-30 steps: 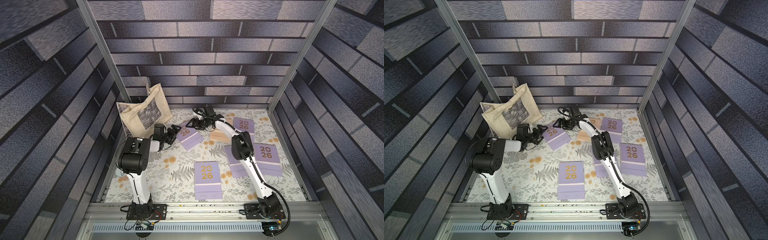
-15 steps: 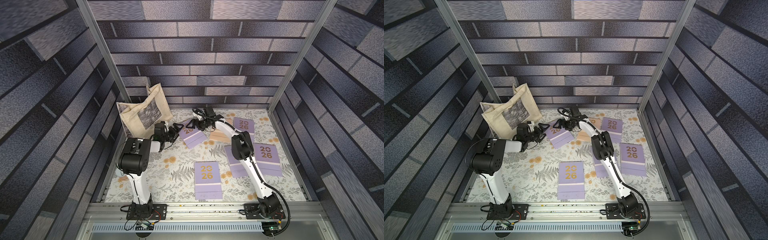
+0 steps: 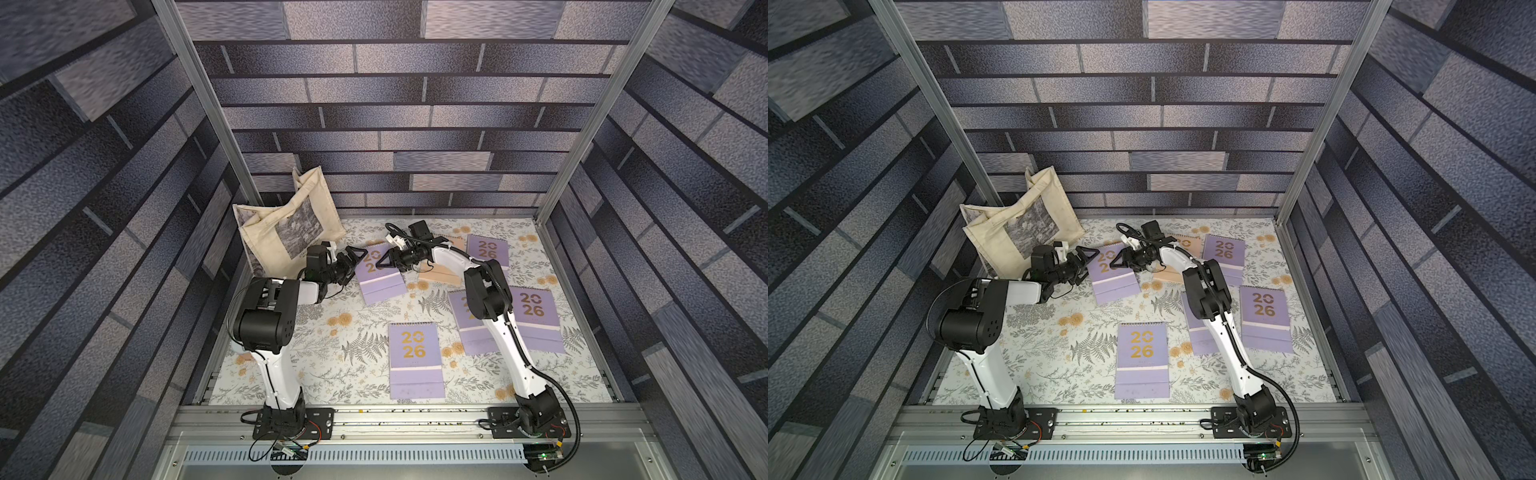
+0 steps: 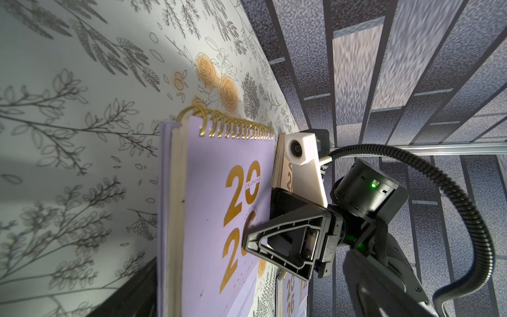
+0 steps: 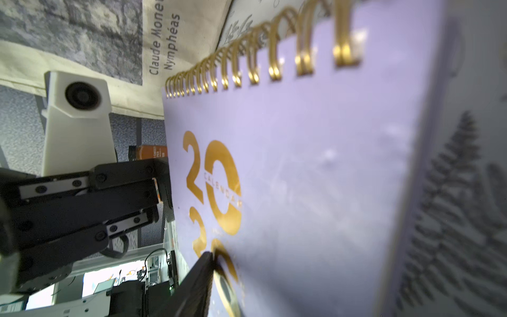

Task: Stack the calendars
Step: Pick up the calendar at the center of the board.

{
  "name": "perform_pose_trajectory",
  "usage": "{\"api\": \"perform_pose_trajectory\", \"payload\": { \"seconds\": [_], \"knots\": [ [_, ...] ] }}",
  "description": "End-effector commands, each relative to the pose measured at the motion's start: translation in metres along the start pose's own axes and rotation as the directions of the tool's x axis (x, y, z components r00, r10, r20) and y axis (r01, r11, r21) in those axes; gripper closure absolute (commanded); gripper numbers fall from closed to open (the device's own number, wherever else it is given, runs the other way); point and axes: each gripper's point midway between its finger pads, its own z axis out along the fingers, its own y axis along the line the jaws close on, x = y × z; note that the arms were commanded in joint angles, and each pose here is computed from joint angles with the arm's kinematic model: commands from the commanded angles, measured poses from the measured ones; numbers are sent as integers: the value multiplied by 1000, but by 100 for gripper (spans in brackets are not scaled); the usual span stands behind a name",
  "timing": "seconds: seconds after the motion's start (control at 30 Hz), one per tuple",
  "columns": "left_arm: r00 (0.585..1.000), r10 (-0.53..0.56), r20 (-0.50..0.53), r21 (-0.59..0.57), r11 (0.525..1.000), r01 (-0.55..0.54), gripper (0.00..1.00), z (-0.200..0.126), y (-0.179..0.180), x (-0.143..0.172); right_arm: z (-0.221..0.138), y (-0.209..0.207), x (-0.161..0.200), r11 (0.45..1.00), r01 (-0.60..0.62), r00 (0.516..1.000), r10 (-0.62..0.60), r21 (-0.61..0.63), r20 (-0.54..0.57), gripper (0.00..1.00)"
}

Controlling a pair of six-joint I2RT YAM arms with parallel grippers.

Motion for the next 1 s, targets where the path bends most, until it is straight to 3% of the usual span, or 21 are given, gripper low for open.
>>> {"api": "perform_pose_trajectory", "payload": {
  "seconds": [0.0,0.03,0.17,0.27,0.67,0.97],
  "knots": [
    [998,57,-24,54,997,-56,0,2,-14,-4,-6,27,2,996,42,999,-42,-73,8,51],
    [998,57,-27,56,997,-55,0,2,-14,-3,-7,29,2,996,48,999,-47,-81,13,53],
    [998,59,-39,71,996,-56,0,2,-17,-4,-13,41,0,989,58,997,-52,-138,50,88],
    [997,65,-43,82,995,-62,0,0,-20,-4,-18,49,-3,979,81,995,-67,-186,76,100],
    [991,121,-50,160,981,-112,0,-19,-50,-12,-52,74,-19,947,90,983,-35,-308,180,100],
    [942,309,-129,257,928,-269,0,-46,-102,7,-106,131,7,926,210,965,-144,-313,220,100]
  ]
}}
